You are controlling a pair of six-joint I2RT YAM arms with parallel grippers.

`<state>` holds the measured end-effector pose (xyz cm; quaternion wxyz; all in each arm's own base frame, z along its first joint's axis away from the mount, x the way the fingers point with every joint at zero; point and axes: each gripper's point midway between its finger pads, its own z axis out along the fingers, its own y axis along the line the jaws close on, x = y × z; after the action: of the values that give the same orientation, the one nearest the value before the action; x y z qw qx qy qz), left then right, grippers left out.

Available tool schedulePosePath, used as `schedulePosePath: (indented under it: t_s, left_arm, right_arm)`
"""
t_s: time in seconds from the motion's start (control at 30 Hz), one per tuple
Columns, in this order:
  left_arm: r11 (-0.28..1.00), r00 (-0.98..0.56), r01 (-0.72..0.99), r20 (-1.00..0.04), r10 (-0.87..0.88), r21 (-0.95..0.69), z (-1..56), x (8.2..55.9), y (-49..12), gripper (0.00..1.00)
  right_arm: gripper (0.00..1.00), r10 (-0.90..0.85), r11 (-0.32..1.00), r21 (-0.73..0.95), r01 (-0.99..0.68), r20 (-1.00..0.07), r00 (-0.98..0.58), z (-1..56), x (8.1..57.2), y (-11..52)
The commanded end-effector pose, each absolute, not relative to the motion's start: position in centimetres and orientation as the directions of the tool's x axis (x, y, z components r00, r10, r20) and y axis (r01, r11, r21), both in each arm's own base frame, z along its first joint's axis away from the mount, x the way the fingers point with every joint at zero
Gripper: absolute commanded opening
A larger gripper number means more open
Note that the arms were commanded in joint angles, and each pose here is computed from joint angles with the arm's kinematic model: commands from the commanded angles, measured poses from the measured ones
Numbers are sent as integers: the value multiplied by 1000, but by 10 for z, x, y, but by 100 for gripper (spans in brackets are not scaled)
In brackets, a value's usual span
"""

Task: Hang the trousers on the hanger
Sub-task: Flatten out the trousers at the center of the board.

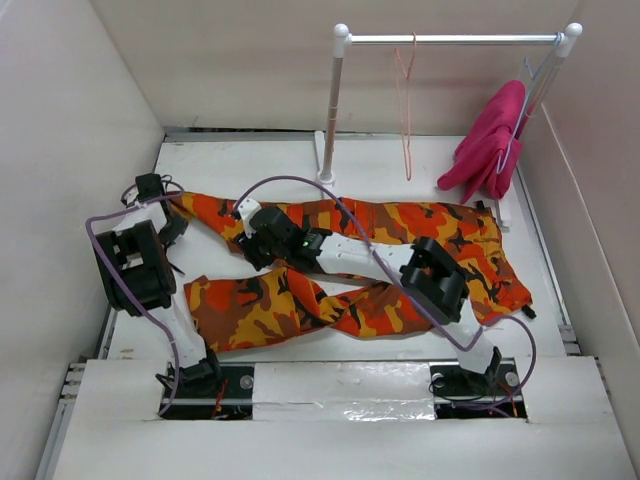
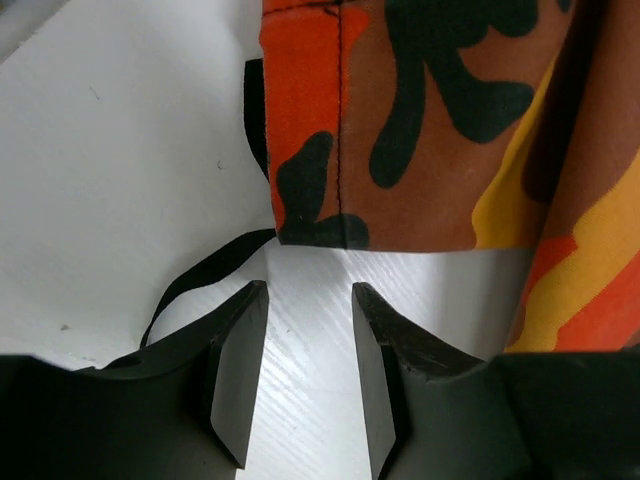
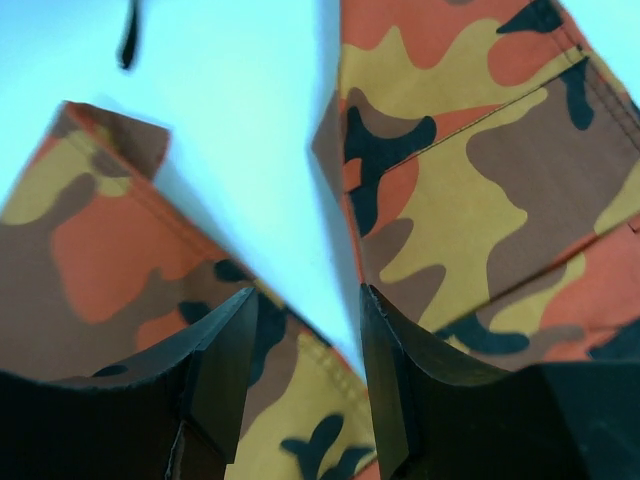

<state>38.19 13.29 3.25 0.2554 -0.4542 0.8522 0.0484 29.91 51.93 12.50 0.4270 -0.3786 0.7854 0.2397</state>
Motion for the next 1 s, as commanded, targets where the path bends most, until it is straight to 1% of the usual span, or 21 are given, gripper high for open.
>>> schedulePosePath:
  t_s: [0.0, 0.03, 0.07, 0.23, 0.33, 0.37, 0.57, 0.7, 0.73, 0.77, 0.8, 0.83, 0.87, 0.9, 0.93, 0.97]
  left_arm:
    - [561, -396, -800, -516, -759, -211, 49, 400, 142, 37]
    - [559, -388, -801, -523, -759, -216, 52, 405, 144, 38]
    - [554, -387, -805, -521, -760, -210, 50, 406, 146, 43]
    - [531, -367, -821, -519, -772, -209, 41, 417, 151, 44]
    - [517, -353, -830, -519, -778, -210, 36, 423, 154, 46]
    - [519, -352, -827, -520, -779, -218, 37, 425, 154, 47]
    - [508, -347, -832, -506, -790, -222, 26, 433, 155, 47]
    - [507, -329, -832, -534, -779, -226, 26, 436, 160, 47]
    - [511, -330, -829, -537, -776, -229, 27, 437, 160, 47]
    - [513, -332, -827, -537, -776, -231, 27, 438, 160, 46]
    - [515, -332, -825, -538, -775, -233, 26, 440, 161, 43]
    - [517, -331, -822, -538, -775, -239, 26, 442, 160, 37]
    - [522, -333, -817, -538, -774, -246, 28, 443, 159, 16]
    - [529, -333, -809, -543, -770, -254, 31, 445, 159, 3]
    - [542, -341, -801, -553, -761, -253, 35, 447, 160, 0]
    - [549, -341, -796, -561, -754, -255, 40, 449, 161, 0]
  right_arm:
    - [51, -393, 569, 46, -821, -862, -321, 136, 313, 529]
    - [51, -382, 577, 50, -815, -866, -324, 139, 322, 529]
    - [51, -381, 573, 56, -817, -865, -327, 136, 326, 530]
    - [51, -416, 553, 74, -830, -838, -352, 106, 335, 537]
    - [50, -429, 549, 78, -832, -828, -361, 93, 337, 542]
    - [50, -432, 544, 80, -835, -827, -360, 90, 336, 544]
    - [46, -435, 532, 103, -841, -818, -376, 78, 342, 552]
    - [46, -443, 530, 113, -840, -808, -388, 67, 341, 554]
    - [45, -443, 530, 113, -840, -808, -388, 66, 341, 554]
    - [36, -445, 536, 106, -837, -807, -388, 63, 343, 554]
    - [30, -443, 543, 109, -833, -806, -393, 61, 344, 554]
    - [23, -433, 552, 112, -826, -808, -399, 62, 349, 551]
    - [13, -430, 553, 117, -825, -808, -402, 63, 348, 551]
    - [11, -418, 552, 122, -825, -816, -400, 67, 349, 553]
    - [7, -415, 552, 123, -824, -817, -400, 71, 348, 551]
    - [5, -403, 552, 122, -825, -827, -392, 80, 349, 552]
